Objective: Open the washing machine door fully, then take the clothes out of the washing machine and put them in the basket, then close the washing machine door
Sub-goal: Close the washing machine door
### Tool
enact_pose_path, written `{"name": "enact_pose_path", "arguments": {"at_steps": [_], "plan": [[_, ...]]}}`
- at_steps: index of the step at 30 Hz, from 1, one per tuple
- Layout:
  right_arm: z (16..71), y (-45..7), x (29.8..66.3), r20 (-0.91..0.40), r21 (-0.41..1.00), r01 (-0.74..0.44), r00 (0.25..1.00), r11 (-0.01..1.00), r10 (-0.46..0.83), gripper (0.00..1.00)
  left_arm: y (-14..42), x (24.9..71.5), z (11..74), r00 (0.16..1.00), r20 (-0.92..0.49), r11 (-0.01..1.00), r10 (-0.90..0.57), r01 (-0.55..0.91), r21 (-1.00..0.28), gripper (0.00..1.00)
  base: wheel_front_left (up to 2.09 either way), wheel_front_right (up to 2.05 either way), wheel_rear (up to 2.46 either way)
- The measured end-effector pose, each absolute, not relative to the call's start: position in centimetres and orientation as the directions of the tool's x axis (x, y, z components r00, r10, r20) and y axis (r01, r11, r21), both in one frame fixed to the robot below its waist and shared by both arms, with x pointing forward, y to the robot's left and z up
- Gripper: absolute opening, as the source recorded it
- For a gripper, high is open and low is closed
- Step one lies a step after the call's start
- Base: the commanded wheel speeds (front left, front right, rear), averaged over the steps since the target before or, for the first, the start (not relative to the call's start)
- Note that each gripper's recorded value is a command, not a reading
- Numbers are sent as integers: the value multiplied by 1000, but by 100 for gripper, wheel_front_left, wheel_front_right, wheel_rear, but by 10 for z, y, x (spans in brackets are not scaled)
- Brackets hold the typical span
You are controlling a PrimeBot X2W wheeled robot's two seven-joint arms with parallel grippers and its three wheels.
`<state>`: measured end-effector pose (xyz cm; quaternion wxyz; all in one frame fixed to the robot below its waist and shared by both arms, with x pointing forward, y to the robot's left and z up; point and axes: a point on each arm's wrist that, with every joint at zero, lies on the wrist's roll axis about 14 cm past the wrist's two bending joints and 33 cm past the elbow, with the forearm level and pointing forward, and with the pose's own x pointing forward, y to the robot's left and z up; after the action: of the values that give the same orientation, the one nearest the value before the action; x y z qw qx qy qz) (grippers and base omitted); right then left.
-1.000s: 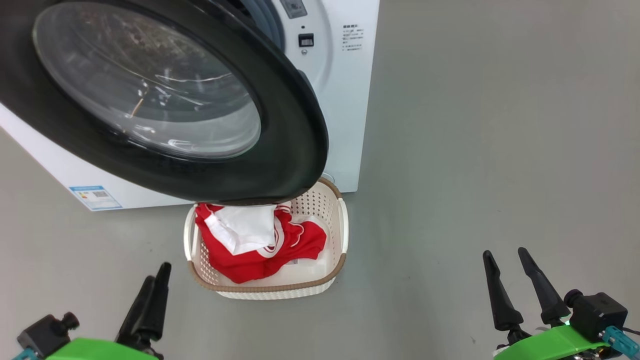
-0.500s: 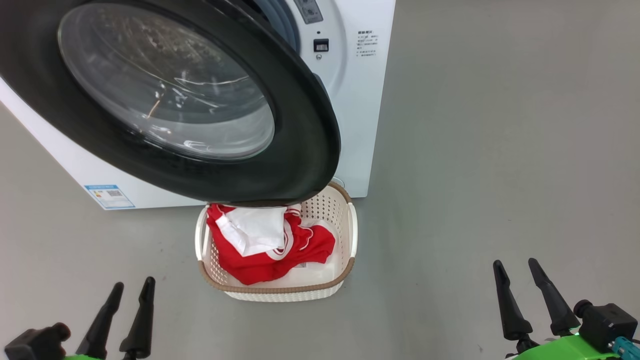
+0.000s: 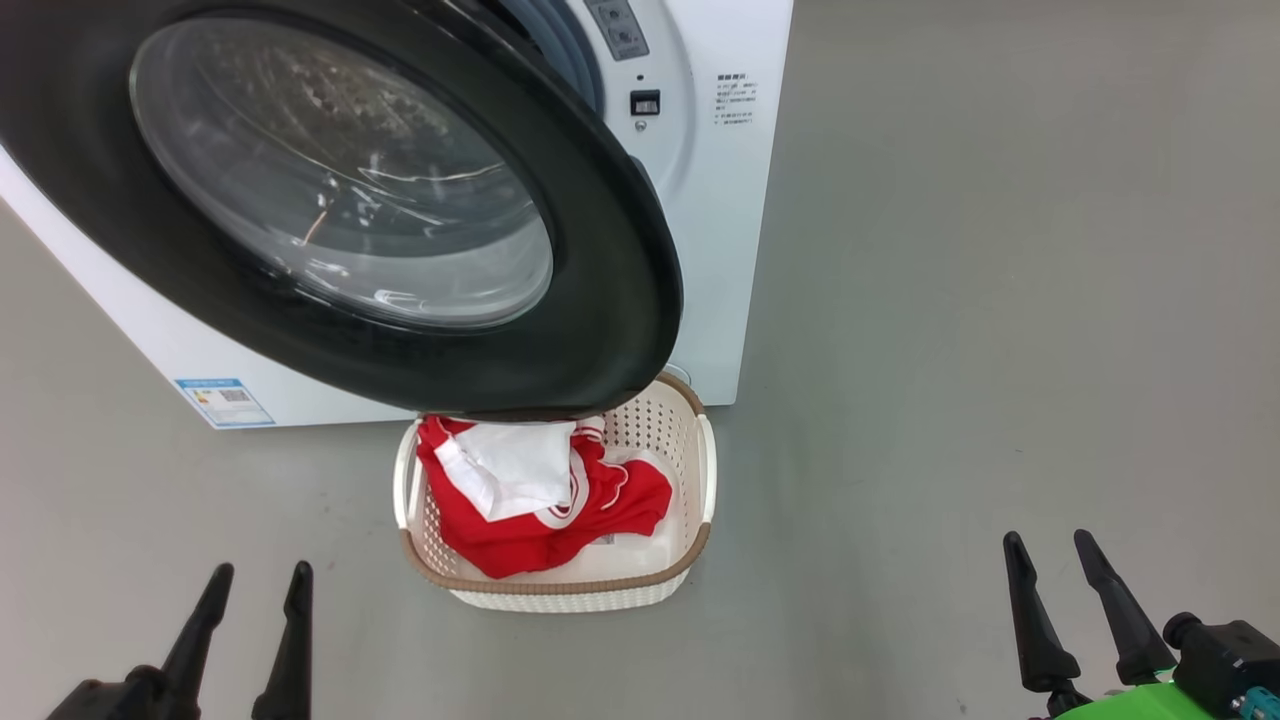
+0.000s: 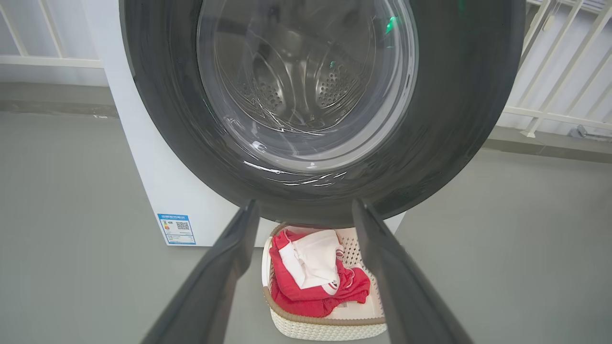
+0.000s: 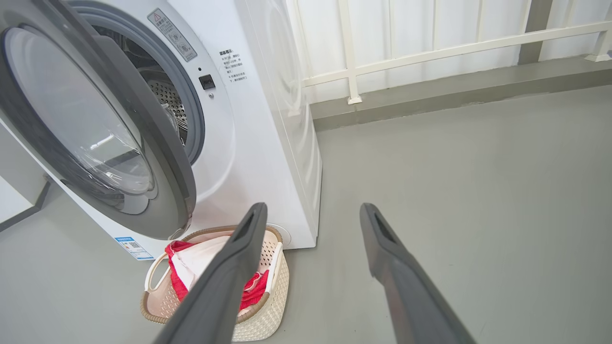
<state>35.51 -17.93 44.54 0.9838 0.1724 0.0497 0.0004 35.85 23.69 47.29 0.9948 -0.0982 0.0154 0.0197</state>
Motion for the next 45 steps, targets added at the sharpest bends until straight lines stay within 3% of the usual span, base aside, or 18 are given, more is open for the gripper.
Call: {"name": "enact_pose_path", "arguments": {"at_steps": [24, 25, 26, 29, 35, 45], "plan": [[439, -179, 353, -120, 335, 21, 993, 942, 21, 100, 243, 346, 463, 994, -62, 975, 85, -96, -202, 100, 0, 0, 0], [438, -178, 353, -121, 333, 18, 992, 943, 24, 82, 243, 345, 463, 994, -63, 975, 86, -97, -202, 100, 0, 0, 0], [438, -178, 353, -121, 333, 18, 992, 943, 24, 54, 243, 345, 463, 994, -63, 975, 86, -97, -202, 100, 0, 0, 0], [437, -175, 355, -123, 329, 7, 992, 944, 35, 0, 244, 345, 462, 994, -65, 974, 91, -103, -203, 100, 0, 0, 0], [439, -146, 368, -112, 332, -84, 986, 940, 127, 0, 241, 345, 464, 993, -56, 966, 106, -116, -230, 100, 0, 0, 0], [483, -68, 422, 41, 333, -335, 939, 881, 342, 0, 239, 332, 458, 988, -79, 956, 130, -146, -253, 100, 0, 0, 0]]}}
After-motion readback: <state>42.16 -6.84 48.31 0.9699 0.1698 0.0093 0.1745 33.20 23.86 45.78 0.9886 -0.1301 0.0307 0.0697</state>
